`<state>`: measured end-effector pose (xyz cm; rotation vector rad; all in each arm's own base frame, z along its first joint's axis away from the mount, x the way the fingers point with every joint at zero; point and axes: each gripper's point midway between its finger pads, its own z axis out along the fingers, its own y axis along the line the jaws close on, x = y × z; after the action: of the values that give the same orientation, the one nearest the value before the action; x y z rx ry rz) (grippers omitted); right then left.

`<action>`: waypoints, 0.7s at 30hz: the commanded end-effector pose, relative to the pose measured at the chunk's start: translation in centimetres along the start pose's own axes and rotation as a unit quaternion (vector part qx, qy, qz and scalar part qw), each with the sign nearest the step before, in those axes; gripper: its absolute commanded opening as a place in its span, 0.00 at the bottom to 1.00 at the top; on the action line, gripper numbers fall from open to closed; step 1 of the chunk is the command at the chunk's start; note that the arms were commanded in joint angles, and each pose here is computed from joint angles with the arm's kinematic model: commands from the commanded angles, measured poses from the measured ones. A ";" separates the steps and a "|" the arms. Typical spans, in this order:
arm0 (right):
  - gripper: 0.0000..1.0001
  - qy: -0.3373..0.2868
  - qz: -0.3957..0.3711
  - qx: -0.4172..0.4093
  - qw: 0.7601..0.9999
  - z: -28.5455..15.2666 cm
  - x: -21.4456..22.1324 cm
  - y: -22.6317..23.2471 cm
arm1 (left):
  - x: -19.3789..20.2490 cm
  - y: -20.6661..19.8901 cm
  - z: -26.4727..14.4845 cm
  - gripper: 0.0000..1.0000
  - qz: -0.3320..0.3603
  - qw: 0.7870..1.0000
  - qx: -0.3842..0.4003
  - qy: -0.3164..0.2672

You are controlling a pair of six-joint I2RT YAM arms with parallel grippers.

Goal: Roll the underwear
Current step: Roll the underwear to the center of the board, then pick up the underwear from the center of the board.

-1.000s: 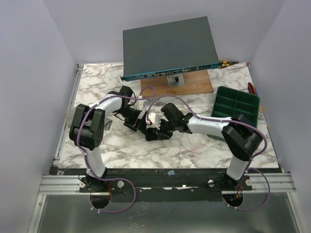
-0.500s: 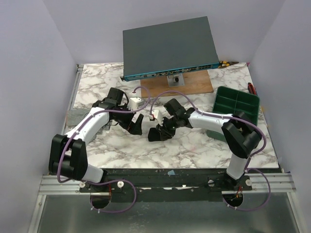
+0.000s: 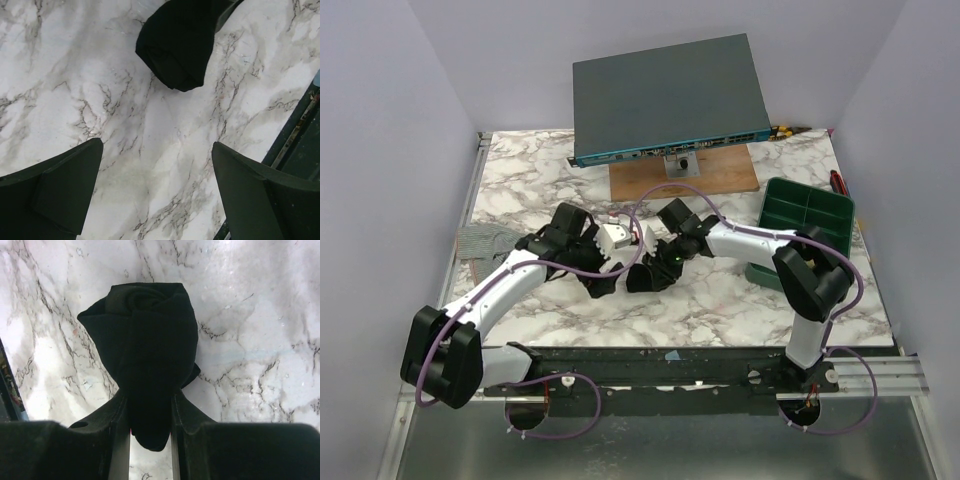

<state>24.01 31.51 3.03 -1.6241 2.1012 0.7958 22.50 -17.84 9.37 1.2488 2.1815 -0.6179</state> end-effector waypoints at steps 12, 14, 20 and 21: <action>0.00 0.034 0.014 0.050 0.998 -6.1 0.1 1.3 | -2.1 2.4 -1.1 0.98 0.038 0.997 -0.064 -0.025; 0.01 0.029 0.013 0.072 0.997 -7.4 -0.3 1.1 | -2.3 2.5 -1.2 0.99 0.037 0.997 -0.066 -0.026; 0.01 0.014 0.015 0.146 0.989 -11.4 -0.2 -0.1 | -3.1 2.7 -1.6 0.98 0.038 0.996 -0.072 -0.032; 0.01 0.013 0.015 0.163 0.986 -12.2 0.0 -0.5 | -3.1 2.8 -1.6 0.98 0.038 0.996 -0.073 -0.033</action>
<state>24.07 26.78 11.08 -1.5238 2.1085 0.5674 24.74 -17.45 10.53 1.2265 2.1266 -0.4979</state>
